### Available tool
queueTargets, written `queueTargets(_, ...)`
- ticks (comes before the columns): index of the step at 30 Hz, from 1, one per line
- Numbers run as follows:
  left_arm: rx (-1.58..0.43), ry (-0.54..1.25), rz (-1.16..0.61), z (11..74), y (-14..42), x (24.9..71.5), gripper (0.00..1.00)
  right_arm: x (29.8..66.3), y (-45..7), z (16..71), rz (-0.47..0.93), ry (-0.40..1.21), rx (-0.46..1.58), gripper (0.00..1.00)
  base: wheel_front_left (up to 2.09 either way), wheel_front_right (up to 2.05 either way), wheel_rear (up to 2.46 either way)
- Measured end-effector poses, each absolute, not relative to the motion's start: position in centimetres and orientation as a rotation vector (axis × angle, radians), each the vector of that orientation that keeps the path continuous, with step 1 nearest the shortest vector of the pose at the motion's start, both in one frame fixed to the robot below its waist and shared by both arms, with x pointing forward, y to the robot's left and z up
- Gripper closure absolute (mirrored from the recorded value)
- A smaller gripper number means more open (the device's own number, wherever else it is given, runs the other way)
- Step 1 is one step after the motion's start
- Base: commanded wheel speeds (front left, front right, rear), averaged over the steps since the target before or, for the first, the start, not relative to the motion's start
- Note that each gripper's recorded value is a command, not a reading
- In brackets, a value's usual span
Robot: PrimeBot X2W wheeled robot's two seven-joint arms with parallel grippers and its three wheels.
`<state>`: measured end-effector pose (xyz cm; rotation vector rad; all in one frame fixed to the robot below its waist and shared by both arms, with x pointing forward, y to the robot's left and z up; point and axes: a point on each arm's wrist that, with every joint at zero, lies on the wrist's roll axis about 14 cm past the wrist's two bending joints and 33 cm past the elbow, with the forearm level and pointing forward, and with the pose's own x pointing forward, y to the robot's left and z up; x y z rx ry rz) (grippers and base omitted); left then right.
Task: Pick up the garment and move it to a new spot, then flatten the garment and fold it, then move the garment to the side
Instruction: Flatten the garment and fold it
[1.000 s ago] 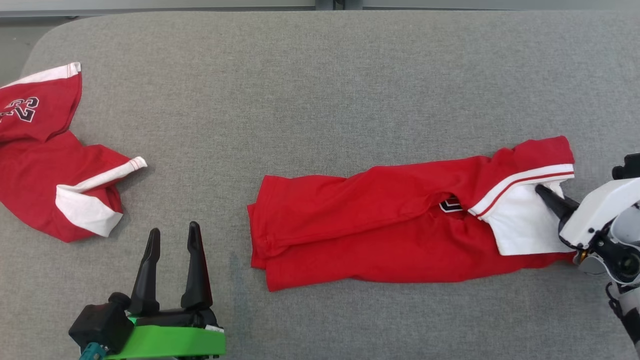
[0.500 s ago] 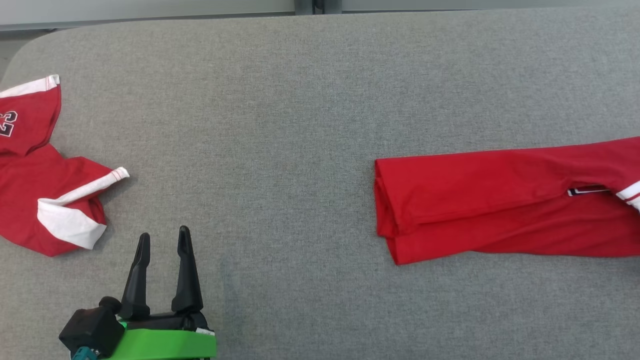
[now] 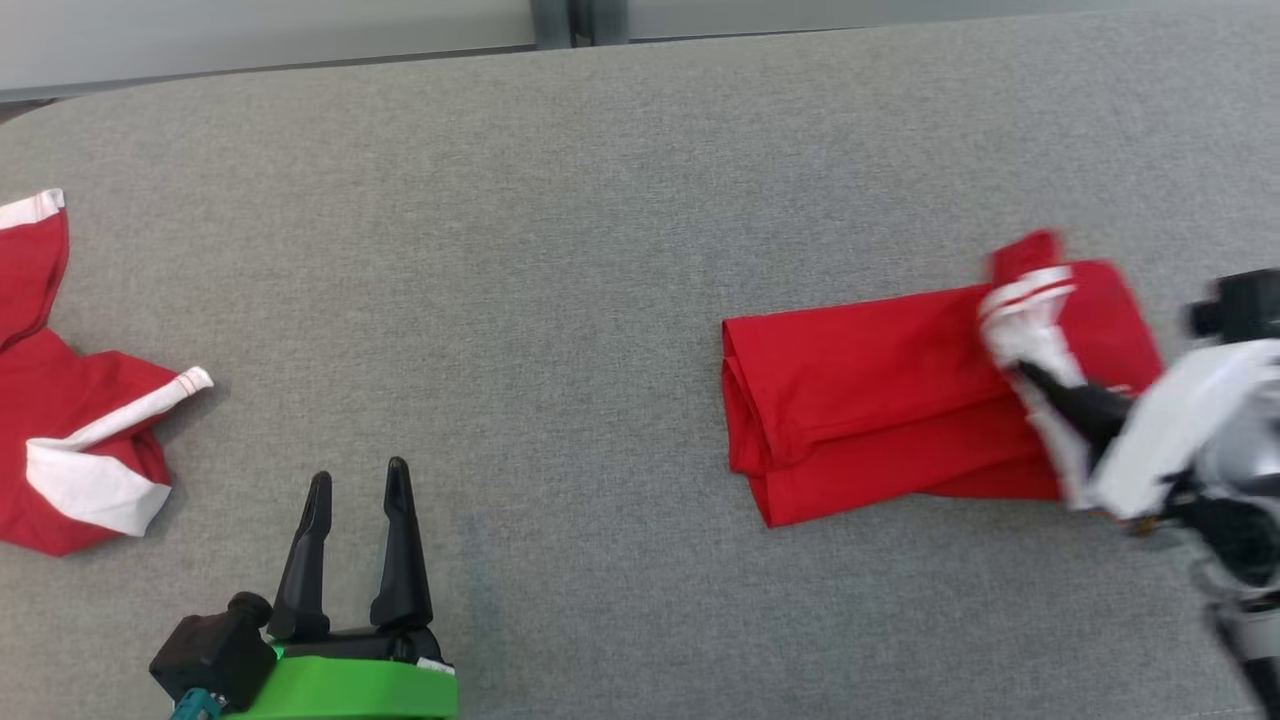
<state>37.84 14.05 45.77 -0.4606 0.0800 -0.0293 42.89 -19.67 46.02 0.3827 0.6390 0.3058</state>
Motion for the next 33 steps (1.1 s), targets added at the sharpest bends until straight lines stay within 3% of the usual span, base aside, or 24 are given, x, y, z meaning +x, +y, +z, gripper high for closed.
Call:
queueTargets(7,-0.464,0.077,-0.063,46.1,12.8,38.3,0.00,42.7,-10.9,45.4,0.454,0.621,0.427,1.00,0.00,0.00,0.00)
queueTargets(20,-0.465,0.091,-0.063,46.0,12.5,37.2,0.00,43.4,-7.2,44.8,0.490,0.591,0.444,1.00,0.00,0.00,0.00)
queueTargets(21,-0.465,0.091,-0.065,46.0,12.4,37.2,0.00,43.5,-7.2,44.9,0.488,0.582,0.445,0.33,0.00,0.00,0.00)
queueTargets(22,-0.466,0.092,-0.066,46.0,12.4,37.1,0.00,43.7,-7.0,45.1,0.489,0.566,0.440,0.00,0.00,0.00,0.00)
queueTargets(29,-0.461,0.080,-0.049,46.3,13.0,36.9,0.00,44.4,-8.2,49.2,0.467,0.337,0.459,0.00,0.00,0.00,0.00)
queueTargets(33,-0.456,0.084,-0.037,46.1,13.5,36.4,0.00,43.8,-13.1,50.8,0.371,0.161,0.273,0.00,0.00,0.00,0.00)
